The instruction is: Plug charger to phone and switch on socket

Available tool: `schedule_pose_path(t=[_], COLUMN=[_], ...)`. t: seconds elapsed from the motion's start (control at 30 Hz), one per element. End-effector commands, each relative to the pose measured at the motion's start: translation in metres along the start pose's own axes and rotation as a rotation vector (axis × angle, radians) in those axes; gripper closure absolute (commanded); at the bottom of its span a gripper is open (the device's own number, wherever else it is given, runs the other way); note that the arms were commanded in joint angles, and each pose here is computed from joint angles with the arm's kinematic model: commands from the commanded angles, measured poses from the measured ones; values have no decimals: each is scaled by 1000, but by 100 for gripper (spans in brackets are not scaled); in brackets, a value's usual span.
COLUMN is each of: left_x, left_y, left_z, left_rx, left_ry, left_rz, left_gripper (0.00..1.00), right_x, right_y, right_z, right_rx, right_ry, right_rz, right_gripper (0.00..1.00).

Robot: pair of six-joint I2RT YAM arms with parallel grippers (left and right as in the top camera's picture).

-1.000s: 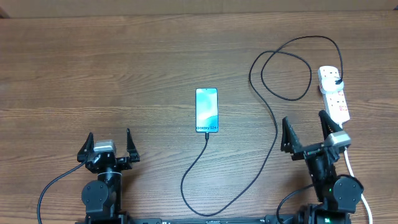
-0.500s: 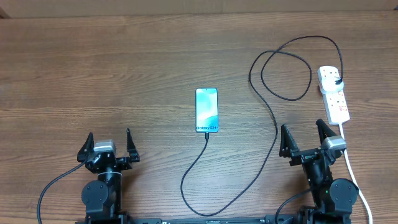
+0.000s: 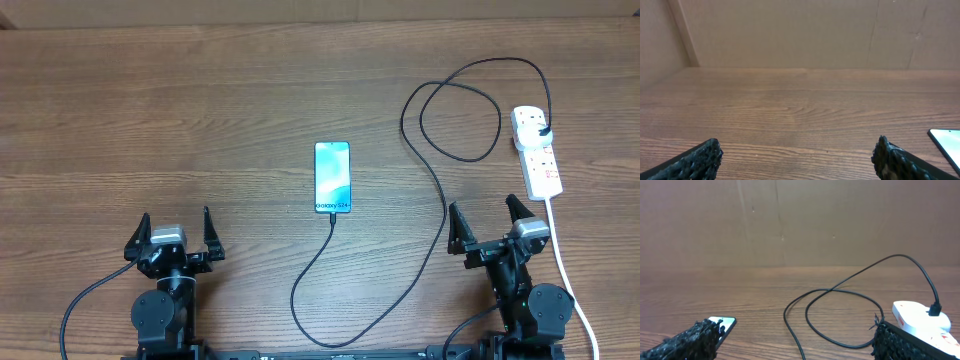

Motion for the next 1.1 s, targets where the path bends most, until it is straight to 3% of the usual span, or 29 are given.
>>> schedule_pose_path(t=[0.0, 0.27, 1.07], left_x=[0, 0, 0], left_y=[0, 0, 0], left_z=[0, 0, 0], left_rx=[-7, -7, -7], left_ry=[19, 19, 19], left_rz=[1, 1, 1], left_gripper=[0, 0, 0], right_x=[-1, -10, -4], right_y=[0, 0, 0], right_z=[2, 1, 2], right_rx=[-4, -28, -10], right_ry=[-8, 61, 10], right_rz=[6, 101, 45], right_gripper=[0, 0, 0])
Point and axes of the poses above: each gripper's point midway between its finger pads, its own y axis out along the fingers, its own x axis along the line the jaws close on, z = x × y, the point moved 8 cm from there along -y, back along the fingers, and after that the axes turned 12 degrees about y, right-handed, at the moved point
